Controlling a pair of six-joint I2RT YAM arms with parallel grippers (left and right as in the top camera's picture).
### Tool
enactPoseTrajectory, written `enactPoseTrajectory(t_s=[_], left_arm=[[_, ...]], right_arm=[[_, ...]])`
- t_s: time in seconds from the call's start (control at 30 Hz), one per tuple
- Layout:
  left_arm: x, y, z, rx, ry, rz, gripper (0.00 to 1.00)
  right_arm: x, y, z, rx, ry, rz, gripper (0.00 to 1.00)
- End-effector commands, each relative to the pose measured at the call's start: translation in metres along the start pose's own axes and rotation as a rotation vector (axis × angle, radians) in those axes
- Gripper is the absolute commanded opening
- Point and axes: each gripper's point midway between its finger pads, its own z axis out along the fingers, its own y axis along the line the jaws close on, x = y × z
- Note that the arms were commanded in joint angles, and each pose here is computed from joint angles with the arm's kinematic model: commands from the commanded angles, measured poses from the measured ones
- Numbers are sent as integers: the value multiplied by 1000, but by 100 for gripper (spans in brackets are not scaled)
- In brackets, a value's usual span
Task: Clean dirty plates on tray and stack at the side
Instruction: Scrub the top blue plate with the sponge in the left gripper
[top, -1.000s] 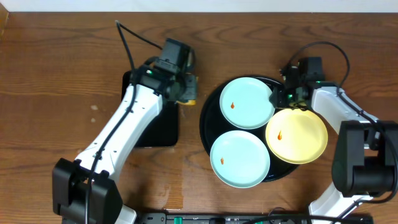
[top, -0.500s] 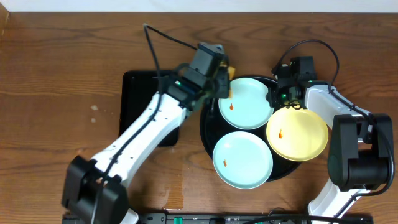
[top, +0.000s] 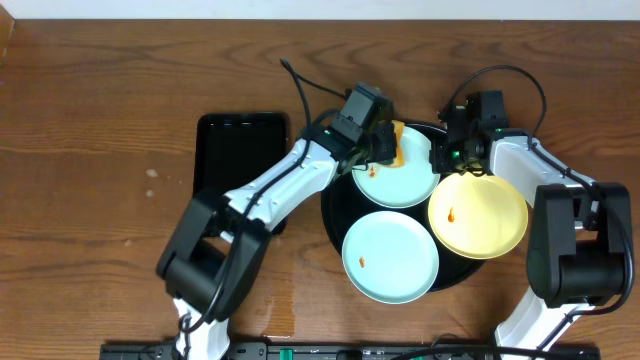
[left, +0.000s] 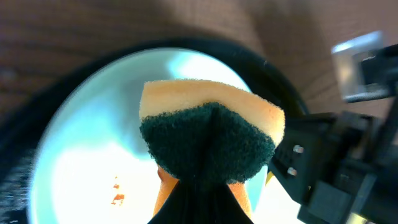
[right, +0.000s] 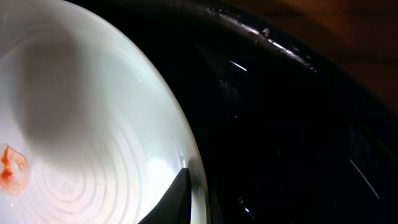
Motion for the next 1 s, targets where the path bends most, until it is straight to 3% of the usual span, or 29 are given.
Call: enactPoseTrajectory(t_s=[0.0, 0.3, 0.57, 0.83, 0.97], left_arm=[[17, -3, 24, 42, 83, -56, 7], [44, 35, 54, -80, 152, -31, 7], [44, 99, 39, -406, 119, 99, 7], [40, 123, 26, -544, 103, 171, 7], [33, 121, 17, -580, 107, 175, 7]], right_arm=[[23, 0, 15, 7, 80, 28, 9], [25, 1, 15, 8, 91, 43, 9], [28, 1, 15, 9, 101, 46, 8], [31, -2, 15, 23, 112, 68, 4], [36, -18, 13, 122, 127, 129, 1]])
